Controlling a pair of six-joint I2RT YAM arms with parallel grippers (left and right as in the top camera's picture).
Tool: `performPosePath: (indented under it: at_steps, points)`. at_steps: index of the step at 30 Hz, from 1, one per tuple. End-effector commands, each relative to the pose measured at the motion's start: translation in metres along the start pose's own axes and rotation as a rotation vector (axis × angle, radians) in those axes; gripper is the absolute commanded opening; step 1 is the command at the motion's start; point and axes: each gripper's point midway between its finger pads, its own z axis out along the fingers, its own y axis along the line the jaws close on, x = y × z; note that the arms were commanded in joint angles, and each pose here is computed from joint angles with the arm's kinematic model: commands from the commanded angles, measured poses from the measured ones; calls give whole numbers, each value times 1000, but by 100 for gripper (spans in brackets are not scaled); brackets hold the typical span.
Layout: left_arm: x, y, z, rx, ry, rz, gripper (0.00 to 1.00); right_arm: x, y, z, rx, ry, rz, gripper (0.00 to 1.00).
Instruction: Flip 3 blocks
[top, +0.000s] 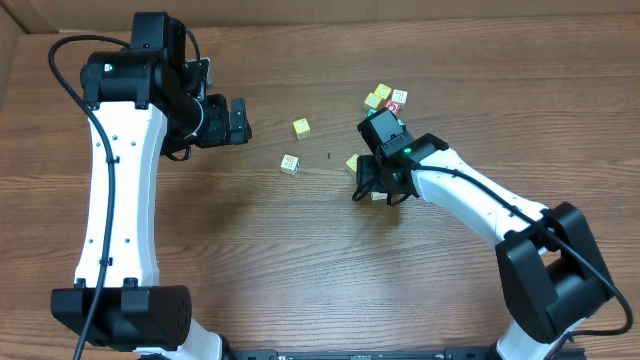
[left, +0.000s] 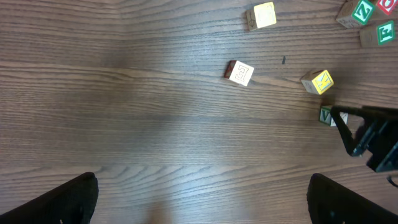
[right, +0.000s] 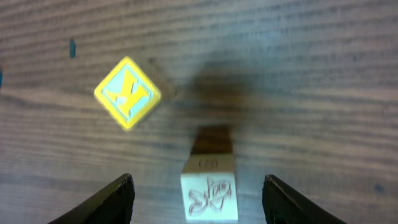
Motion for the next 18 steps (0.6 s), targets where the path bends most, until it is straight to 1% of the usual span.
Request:
performPosePath:
  at_steps: [1,3,8,11,12,18]
  points:
    - [-5,2,-2,-7,-12,-14,100,-2,-5,11,33,-10,-21,65]
    - [-5,2,-2,-7,-12,-14,100,1,-5,12,31,3,-21,60]
    - [-5,2,-2,-7,-12,-14,100,6,-8,15,45,23,-23,59]
    - [-5,2,-2,-7,-12,-14,100,4,-8,19,49,18,-22,49]
    - [-5,2,-2,-7,-12,-14,100,6,-8,21,46,25,-22,48]
    - [-5,2,-2,-7,-12,-14,100,16,-10,29,51,70,-24,47]
